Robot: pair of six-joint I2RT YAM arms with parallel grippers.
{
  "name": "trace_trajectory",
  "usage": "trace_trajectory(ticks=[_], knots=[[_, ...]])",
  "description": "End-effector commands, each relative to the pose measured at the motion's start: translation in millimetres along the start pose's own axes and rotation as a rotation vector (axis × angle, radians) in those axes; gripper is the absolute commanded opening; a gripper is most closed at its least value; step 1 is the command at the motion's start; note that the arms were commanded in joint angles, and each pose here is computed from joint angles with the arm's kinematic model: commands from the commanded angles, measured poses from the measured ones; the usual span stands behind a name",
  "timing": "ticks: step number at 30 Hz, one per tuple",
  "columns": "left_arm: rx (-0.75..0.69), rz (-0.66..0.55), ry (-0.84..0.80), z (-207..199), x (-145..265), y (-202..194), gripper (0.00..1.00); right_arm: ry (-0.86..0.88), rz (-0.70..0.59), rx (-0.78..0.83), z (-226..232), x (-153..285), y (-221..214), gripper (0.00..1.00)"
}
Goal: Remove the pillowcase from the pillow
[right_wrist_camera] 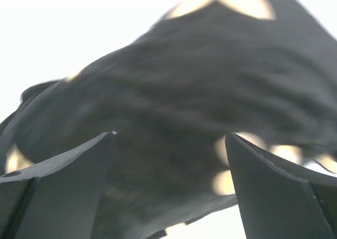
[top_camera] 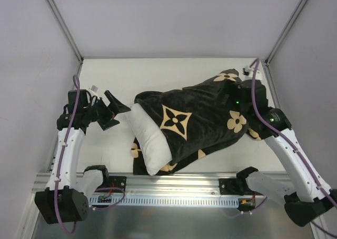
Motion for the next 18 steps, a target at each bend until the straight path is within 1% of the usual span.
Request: trace_trajectory(ticks=[1,2,3,4,5,6,7,8,9,10,11,12,13,14,15,17,18], knots=[[0.020,0.001,0.064,1.3,-16.7,2.4,0.99,0.099,0.055,0.140,54.4,4.8,-14.0,0.93],[0.031,0.003,0.070,2.0,-20.4,3.4,0.99,0.126,0.072,0.180,68.4,4.6,-18.9,0.93],[0.035,0.006,0.073,3.2,-23.9,3.4,0.99,0.157,0.056,0.228,85.0,9.0,-12.8,0.93],[0.037,0.006,0.072,4.0,-29.8,6.3,0.99,0.192,0.121,0.321,109.2,3.0,-34.6,0.94],[0.049,0.010,0.073,4.7,-33.6,6.9,0.99,0.218,0.141,0.373,123.2,2.3,-40.4,0.94],[0.059,0.020,0.075,6.6,-38.1,5.8,0.99,0.274,0.134,0.425,143.5,8.4,-32.8,0.95],[0.073,0.034,0.082,9.9,-43.9,5.4,0.99,0.314,0.177,0.491,159.0,12.1,-44.7,0.95],[0.079,0.028,0.071,9.1,-47.7,7.0,0.99,0.312,0.238,0.564,173.8,-3.7,-63.4,0.96],[0.092,0.037,0.076,13.4,-52.8,5.5,0.99,0.338,0.260,0.621,185.0,-5.8,-69.2,0.96],[0.104,0.051,0.082,17.0,-58.8,4.4,0.99,0.378,0.256,0.644,202.6,-0.1,-66.7,0.96],[0.110,0.046,0.075,17.2,-63.6,5.9,0.99,0.370,0.301,0.689,213.4,-15.5,-84.0,0.96],[0.121,0.056,0.083,21.3,-68.7,3.3,0.99,0.396,0.327,0.710,222.2,-17.6,-90.1,0.97],[0.131,0.076,0.093,23.9,-75.8,1.1,0.99,0.424,0.328,0.723,235.0,-14.7,-87.4,0.96],[0.139,0.072,0.084,23.4,-80.6,2.9,0.99,0.419,0.368,0.751,242.6,-27.7,-103.1,0.96],[0.154,0.091,0.094,27.2,-87.5,0.6,0.99,0.441,0.392,0.764,249.6,-28.3,-110.1,0.96],[0.164,0.096,0.095,26.5,-93.6,1.0,0.99,0.467,0.396,0.781,263.0,-28.6,-111.6,0.97],[0.163,0.102,0.097,26.4,-98.7,3.2,0.99,0.471,0.426,0.802,268.1,-34.5,-125.4,0.97]])
Point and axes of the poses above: each gripper's point midway between its finger pads, its own x axis back along the fingers, its own z axis along the line the jaws close on, y = z × x, the point moved 6 cm from there along x, back along the fingers, and after that the axes turned 4 degrees about -x, right-handed, at the moved point
